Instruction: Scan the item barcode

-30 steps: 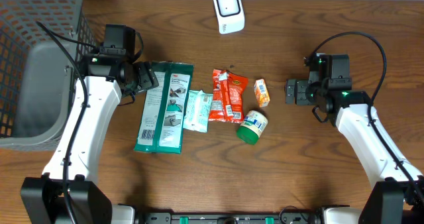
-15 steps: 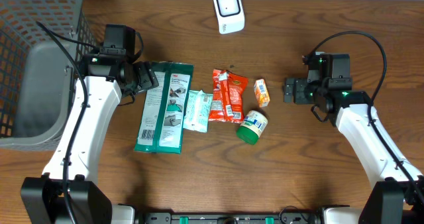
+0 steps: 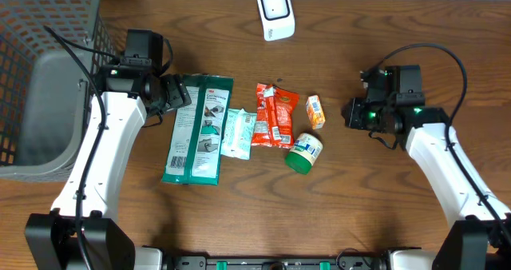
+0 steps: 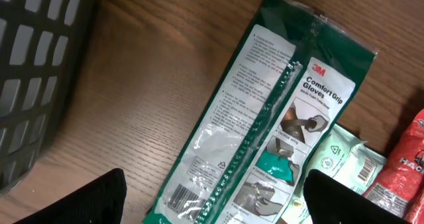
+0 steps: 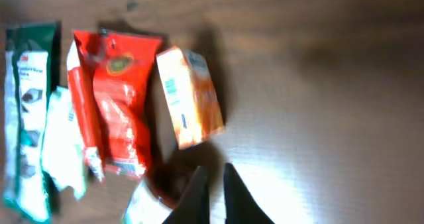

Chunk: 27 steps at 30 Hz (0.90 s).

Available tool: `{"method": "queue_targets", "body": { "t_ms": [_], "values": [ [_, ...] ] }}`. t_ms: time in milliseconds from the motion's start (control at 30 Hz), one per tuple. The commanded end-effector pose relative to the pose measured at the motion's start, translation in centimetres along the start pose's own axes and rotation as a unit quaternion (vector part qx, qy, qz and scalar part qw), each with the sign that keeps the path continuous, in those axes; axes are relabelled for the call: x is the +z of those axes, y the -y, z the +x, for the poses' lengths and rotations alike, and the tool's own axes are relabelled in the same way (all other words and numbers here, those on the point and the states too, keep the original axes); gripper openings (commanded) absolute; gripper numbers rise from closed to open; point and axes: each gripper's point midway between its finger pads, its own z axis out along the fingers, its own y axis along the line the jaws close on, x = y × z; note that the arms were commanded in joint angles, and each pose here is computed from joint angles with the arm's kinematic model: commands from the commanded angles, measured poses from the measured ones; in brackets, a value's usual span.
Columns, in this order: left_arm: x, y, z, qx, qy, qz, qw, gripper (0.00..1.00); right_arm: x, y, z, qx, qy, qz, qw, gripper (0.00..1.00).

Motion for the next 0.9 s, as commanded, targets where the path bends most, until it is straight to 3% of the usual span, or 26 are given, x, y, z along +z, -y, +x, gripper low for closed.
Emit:
{"method": "queue_targets", "body": {
  "t_ms": [0, 167, 333, 367, 433, 500, 533, 667, 867],
  "values": [
    [-0.6, -0.2, -0.6, 0.0, 0.01, -0.003, 1.0, 0.86, -4.6, -2.7, -3.6, 0.025, 0.045, 0.0, 0.999, 0.04],
    [-0.6, -0.2, -0.6, 0.0, 0.01, -0.003, 1.0, 0.86, -10.4, -4.5, -4.1, 0.039, 0.035, 0.057, 0.997, 0.14],
    [-0.6, -0.2, -0.6, 0.0, 0.01, -0.003, 1.0, 0.86, -14.5, -6.5, -3.2, 0.045, 0.023, 0.068, 0.996, 0.37],
    [-0.6, -0.2, -0.6, 0.0, 0.01, -0.003, 1.0, 0.86, -15.0, -6.9, -2.3, 0.048, 0.008, 0.071, 0.996, 0.49],
    [-0.6, -0.2, -0.6, 0.0, 0.01, -0.003, 1.0, 0.86, -15.0, -7.4, -1.2, 0.041, -0.013, 0.07, 0.997, 0.61],
    [-0.6, -0.2, -0.6, 0.0, 0.01, -0.003, 1.0, 0.86, -14.7, -8.6, -0.6, 0.029, -0.023, 0.053, 0.998, 0.95],
    [-0.6, -0.2, -0.6, 0.0, 0.01, -0.003, 1.0, 0.86, -14.6, -9.1, -0.6, 0.024, -0.022, 0.047, 0.998, 0.99],
    [-0.6, -0.2, -0.6, 0.0, 0.01, -0.003, 1.0, 0.86, -14.3, -11.0, 0.6, 0.006, -0.042, 0.018, 0.999, 0.99],
    [-0.6, -0.2, -0.6, 0.0, 0.01, -0.003, 1.0, 0.86, -14.0, -11.6, 0.8, 0.042, -0.039, 0.023, 0.998, 0.8]
  ]
}}
